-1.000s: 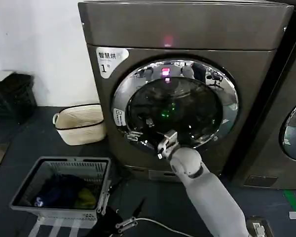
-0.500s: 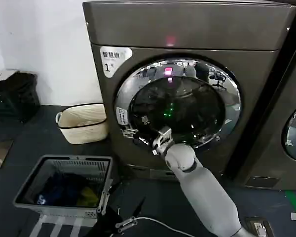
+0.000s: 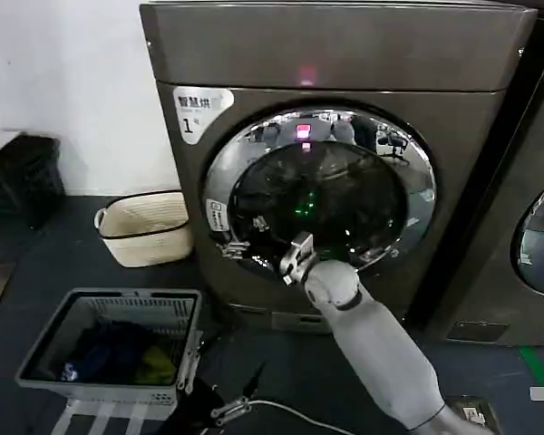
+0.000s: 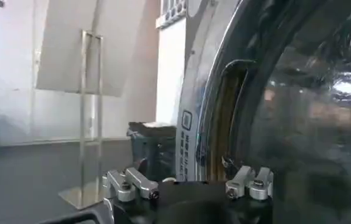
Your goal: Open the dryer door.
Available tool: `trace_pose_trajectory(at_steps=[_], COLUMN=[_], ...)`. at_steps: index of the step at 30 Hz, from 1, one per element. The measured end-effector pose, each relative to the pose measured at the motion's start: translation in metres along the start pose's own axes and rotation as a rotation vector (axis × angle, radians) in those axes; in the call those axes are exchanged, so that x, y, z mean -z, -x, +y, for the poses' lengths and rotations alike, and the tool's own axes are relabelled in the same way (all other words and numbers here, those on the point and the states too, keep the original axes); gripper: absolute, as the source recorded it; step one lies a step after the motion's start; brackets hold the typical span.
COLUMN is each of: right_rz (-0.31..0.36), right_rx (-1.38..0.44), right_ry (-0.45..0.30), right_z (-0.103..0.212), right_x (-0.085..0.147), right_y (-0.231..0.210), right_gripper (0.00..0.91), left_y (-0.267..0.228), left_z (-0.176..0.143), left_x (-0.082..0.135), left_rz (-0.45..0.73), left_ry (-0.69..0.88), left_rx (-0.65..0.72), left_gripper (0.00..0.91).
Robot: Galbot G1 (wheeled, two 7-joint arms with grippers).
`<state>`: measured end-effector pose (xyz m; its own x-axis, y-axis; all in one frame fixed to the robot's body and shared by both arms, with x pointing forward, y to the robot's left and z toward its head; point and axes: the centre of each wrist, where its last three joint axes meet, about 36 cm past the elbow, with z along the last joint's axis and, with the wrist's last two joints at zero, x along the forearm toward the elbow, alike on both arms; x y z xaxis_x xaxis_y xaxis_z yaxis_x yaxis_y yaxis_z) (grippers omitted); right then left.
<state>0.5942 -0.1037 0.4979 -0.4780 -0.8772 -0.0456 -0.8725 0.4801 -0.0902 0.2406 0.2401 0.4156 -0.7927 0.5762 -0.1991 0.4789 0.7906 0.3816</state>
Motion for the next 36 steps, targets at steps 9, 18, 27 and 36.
trace_pose_trajectory(at_steps=[9, 18, 27, 36], right_rz=[-0.023, -0.041, -0.05, -0.052], right_rx=[0.093, 0.162, 0.25, 0.345], right_ry=[-0.006, -0.026, -0.024, -0.072], right_z=[-0.003, -0.001, 0.0, -0.002], right_x=[0.002, 0.0, 0.003, 0.012], right_y=[-0.006, -0.012, -0.029, -0.048], right_gripper=[0.907, 0.907, 0.907, 0.907], left_y=[-0.001, -0.001, -0.002, -0.006], left_z=[0.002, 0.005, 0.012, 0.042], left_x=[0.0, 0.001, -0.002, -0.004], left_rz=[0.001, -0.001, 0.005, 0.005], left_ry=[0.003, 0.005, 0.015, -0.002], left_rx=[0.005, 0.012, 0.026, 0.088], left_gripper=[0.907, 0.907, 0.907, 0.907])
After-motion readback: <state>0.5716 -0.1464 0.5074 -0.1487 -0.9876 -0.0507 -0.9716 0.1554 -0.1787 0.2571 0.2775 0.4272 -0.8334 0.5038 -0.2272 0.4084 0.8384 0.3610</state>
